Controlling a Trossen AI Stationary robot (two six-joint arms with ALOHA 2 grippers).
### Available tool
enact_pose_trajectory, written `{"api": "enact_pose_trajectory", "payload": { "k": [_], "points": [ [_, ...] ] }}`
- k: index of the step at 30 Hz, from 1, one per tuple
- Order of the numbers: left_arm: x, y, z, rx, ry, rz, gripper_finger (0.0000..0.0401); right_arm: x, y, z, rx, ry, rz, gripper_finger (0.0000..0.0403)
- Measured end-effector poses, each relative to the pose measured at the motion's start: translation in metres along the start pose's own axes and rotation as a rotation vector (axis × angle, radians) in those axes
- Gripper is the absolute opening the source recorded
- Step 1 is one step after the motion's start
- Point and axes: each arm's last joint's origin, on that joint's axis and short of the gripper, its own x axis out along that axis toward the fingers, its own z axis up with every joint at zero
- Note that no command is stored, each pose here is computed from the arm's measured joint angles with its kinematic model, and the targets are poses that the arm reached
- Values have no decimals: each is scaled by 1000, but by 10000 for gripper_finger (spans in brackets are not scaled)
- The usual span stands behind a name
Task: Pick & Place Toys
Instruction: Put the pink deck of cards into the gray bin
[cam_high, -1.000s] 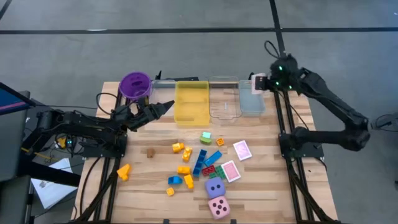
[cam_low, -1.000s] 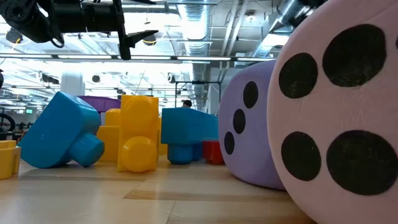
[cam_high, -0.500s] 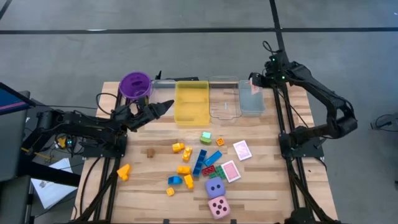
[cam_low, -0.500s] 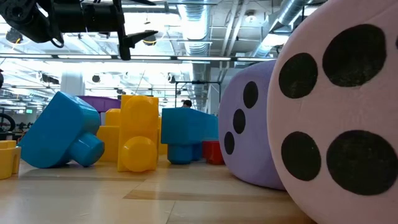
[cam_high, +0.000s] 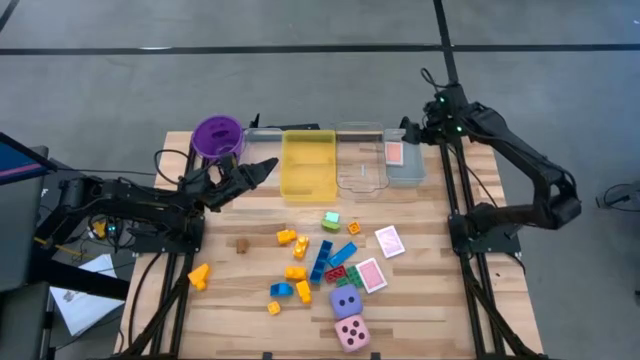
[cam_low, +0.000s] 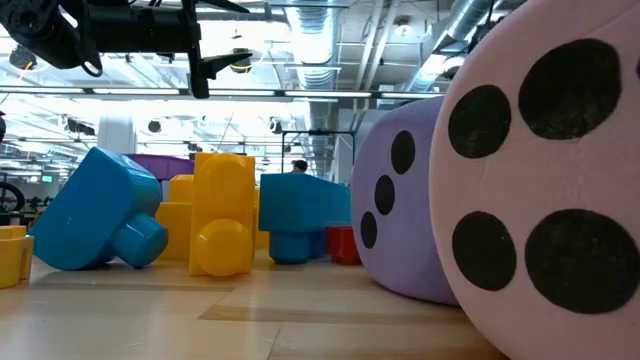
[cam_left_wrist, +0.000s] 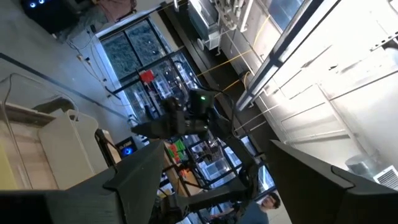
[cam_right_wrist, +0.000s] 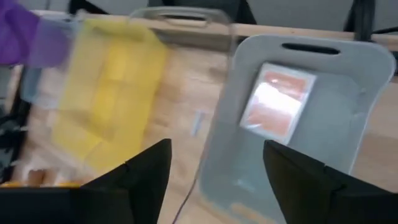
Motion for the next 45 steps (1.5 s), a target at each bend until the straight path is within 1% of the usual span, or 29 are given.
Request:
{"api": "enact_pose_trajectory", "payload": {
  "k": [4, 8, 10, 12, 15, 20, 22, 24, 28, 30, 33, 35, 40, 43, 45],
  "points": [
    [0, 0, 0, 8, 0, 0, 278, -25, 22, -24, -46, -9, 49, 248],
    [0, 0, 0, 10, 1, -1, 278, -54, 48, -57, -208, -59, 95, 248],
    [0, 0, -1, 12, 24, -15, 278, -67, 59, -74, -262, -101, 106, 248],
    [0, -1, -2, 11, 56, -35, 278, -78, 67, -90, -290, -156, 99, 249],
    [0, -2, -3, 20, 106, -67, 278, -91, 78, -112, -364, -260, 79, 249],
    [-1, -3, -5, 90, 135, -92, 278, -93, 100, -149, -462, -403, 10, 249],
    [-1, -3, -5, 93, 136, -93, 278, -87, 109, -165, -481, -443, -26, 249],
    [-1, -3, -5, 93, 136, -93, 278, -77, 117, -181, -495, -452, -61, 249],
    [-1, -3, -5, 93, 136, -93, 278, -51, 129, -216, -496, -374, -132, 249],
    [-1, -3, -5, 94, 136, -93, 278, -38, 136, -235, -481, -334, -138, 249],
    [-1, -3, -5, 95, 135, -92, 278, -28, 143, -263, -417, -266, -115, 249],
    [-1, -3, -5, 96, 135, -92, 278, -21, 143, -279, -374, -207, -133, 249],
    [-1, -3, -5, 97, 132, -90, 278, -1, 142, -309, -321, -77, -225, 249],
    [-1, -3, -5, 126, 131, -92, 278, 9, 140, -322, -263, 13, -294, 249],
    [-1, -3, -5, 152, 130, -94, 278, 15, 139, -328, -203, 52, -330, 249]
  ]
}}
